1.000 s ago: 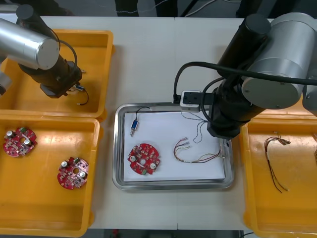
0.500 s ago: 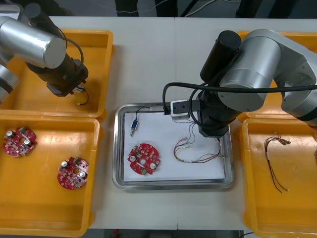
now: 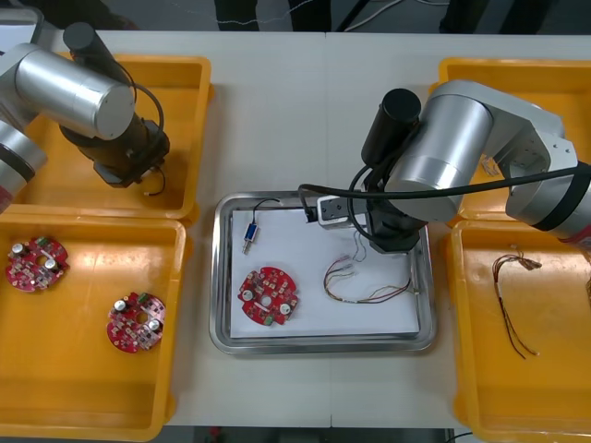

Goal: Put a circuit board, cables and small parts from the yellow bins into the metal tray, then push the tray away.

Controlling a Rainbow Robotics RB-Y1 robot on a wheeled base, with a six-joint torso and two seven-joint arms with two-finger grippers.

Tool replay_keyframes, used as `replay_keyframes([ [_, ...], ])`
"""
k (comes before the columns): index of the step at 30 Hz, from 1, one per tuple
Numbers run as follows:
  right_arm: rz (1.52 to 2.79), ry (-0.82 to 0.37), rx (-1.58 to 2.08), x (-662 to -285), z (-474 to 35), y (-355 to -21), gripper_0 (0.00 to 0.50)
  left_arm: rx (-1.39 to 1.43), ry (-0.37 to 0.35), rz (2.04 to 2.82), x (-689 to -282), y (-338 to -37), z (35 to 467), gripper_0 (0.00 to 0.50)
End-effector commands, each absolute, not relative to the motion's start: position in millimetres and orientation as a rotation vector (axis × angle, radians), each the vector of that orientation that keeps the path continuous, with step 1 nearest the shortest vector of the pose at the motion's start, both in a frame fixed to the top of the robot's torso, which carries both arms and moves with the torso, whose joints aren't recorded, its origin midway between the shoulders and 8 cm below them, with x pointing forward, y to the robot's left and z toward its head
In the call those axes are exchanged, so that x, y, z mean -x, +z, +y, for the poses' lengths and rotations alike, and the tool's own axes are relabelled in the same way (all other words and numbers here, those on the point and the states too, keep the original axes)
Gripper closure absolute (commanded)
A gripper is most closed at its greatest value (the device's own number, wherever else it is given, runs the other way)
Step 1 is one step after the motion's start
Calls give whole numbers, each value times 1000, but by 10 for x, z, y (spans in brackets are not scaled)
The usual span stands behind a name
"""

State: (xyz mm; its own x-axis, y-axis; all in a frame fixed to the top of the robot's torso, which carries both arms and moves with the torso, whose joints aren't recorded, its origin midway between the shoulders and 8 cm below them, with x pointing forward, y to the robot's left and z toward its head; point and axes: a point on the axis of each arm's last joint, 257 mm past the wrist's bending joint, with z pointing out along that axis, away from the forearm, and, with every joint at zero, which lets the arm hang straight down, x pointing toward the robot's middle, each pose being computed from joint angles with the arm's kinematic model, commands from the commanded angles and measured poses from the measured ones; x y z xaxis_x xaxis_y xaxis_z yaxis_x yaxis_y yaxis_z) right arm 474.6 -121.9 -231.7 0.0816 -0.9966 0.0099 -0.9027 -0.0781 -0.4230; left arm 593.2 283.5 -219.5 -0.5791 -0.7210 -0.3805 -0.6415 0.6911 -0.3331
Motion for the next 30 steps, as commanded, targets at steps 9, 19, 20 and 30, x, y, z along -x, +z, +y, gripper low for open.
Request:
replay_keyframes([
  [9,1795,-495,2073,-4914,-1038,-2295,500,1062,-273,2360,-6081,-1980,2615,500],
  [19,1806,-492,2075,-4878,-1032,-2359,0,1057,-268,2358,-6086,-1955,2647,500],
  [20,1811,-492,2071,-4880,-1035,-2354,0,1056,-264,2357,-6087,-1953,2671,500],
  [30,1874,-459,2049,-4785,-1065,-2200,0,1042,-242,2384,-5992,-1780,2778,500],
])
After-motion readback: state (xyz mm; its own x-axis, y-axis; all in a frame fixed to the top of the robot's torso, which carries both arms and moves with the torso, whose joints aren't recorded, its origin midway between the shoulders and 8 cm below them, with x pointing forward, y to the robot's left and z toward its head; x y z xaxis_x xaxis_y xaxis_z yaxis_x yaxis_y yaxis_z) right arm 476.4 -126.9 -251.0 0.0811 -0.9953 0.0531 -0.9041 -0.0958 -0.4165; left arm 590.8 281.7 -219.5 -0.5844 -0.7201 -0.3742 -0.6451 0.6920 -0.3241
